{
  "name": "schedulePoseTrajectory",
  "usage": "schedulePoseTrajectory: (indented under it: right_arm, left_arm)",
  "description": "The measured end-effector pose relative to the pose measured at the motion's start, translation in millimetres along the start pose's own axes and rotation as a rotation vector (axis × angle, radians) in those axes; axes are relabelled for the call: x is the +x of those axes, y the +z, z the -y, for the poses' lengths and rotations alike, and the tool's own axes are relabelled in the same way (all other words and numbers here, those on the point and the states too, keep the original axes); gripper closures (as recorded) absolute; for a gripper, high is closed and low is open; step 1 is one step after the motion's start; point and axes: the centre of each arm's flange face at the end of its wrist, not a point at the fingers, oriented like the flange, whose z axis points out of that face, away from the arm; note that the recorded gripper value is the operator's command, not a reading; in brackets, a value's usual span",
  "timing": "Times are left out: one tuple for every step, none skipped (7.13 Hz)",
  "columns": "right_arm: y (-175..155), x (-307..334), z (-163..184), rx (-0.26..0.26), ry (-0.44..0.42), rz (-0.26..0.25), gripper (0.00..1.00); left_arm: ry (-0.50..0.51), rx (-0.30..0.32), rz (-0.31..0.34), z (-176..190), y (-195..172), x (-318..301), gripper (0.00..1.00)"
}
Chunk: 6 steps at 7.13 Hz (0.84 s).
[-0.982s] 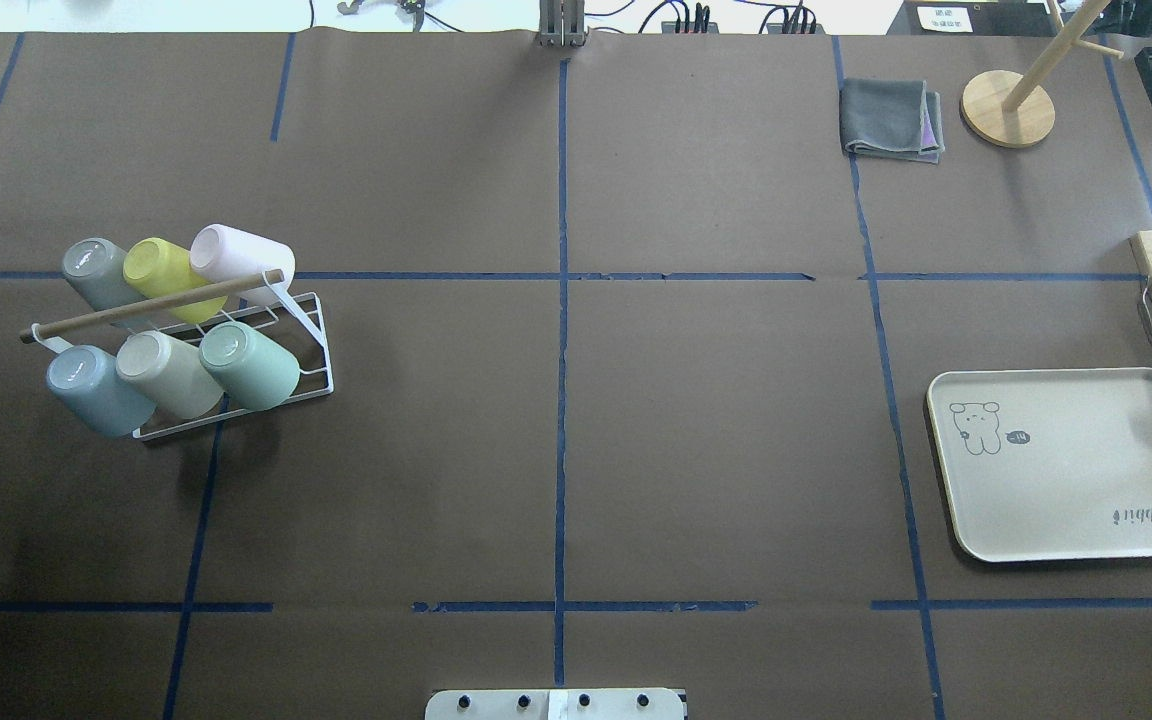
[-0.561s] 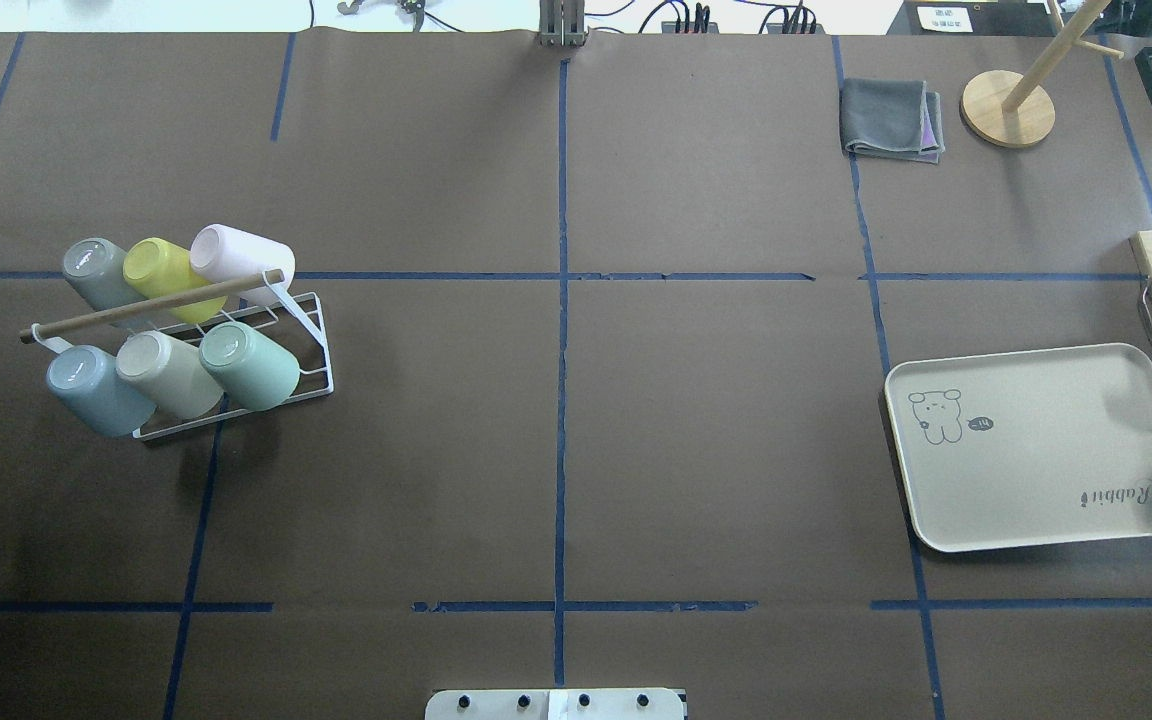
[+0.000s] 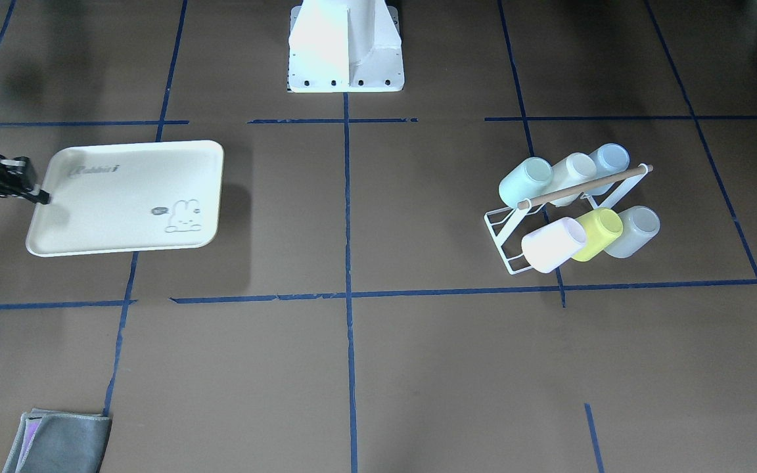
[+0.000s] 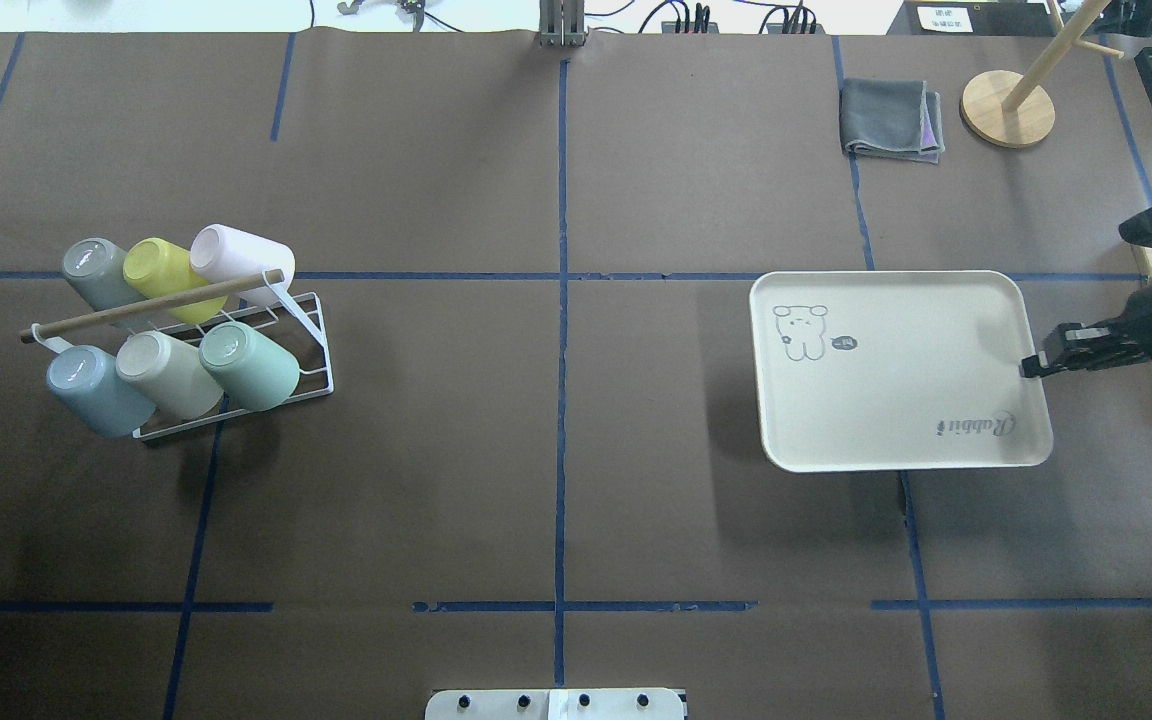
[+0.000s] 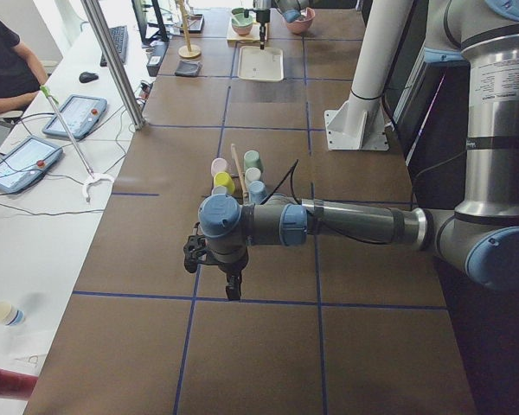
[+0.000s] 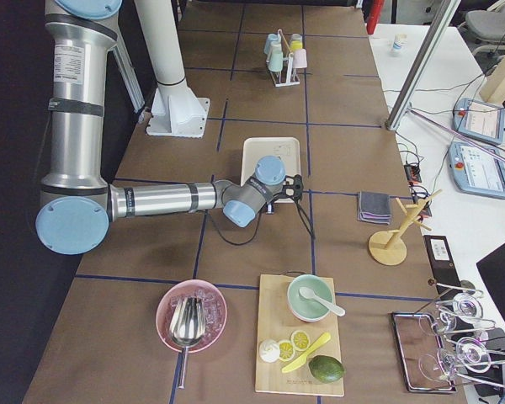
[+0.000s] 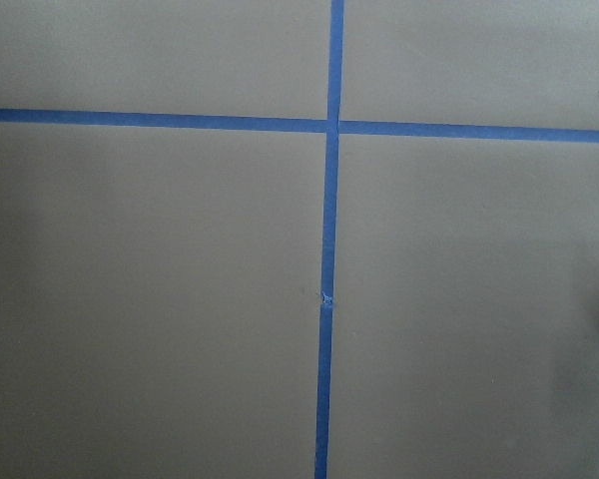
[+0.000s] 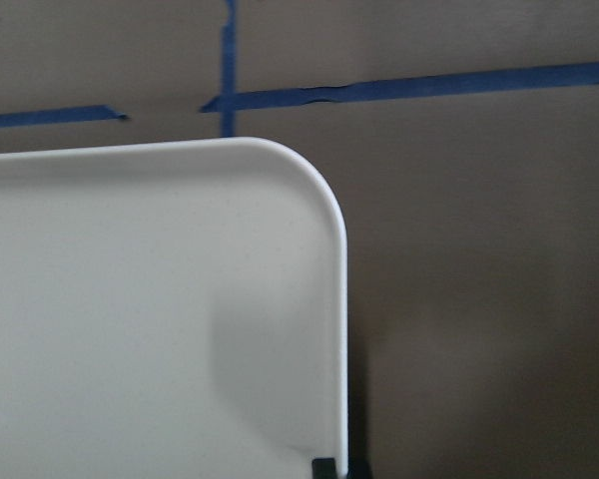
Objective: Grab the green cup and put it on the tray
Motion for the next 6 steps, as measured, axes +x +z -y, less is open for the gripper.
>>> schedulePoseTrajectory:
  right_arm:
    - [21,-45,6,-0.029,0.001,0.032,1.00]
    - [42,-89,12,-0.061,0.003,0.045,1.00]
    - [61,-132,18,-0.077,0.012,0.039,1.00]
    - [82,-174,20,-0.084,0.029,0.024,1.00]
    - [102,-214,15,-0.092,0.055,0.007,1.00]
    - [122,-252,8,-0.095,0.078,-0.018,1.00]
  left_arm:
    - [-0.001,-0.001,0.001,0,1,-1,0.00]
    - [-0.002,-0.002,0.001,0,1,-1,0.00]
    - [-0.003,-0.003,0.000,0,2,-2,0.00]
    - [-0.003,-0.003,0.000,0,1,-1,0.00]
    - [-0.002,-0.002,0.000,0,1,-1,0.00]
    - [0.000,-0.001,0.000,0,0,0,0.00]
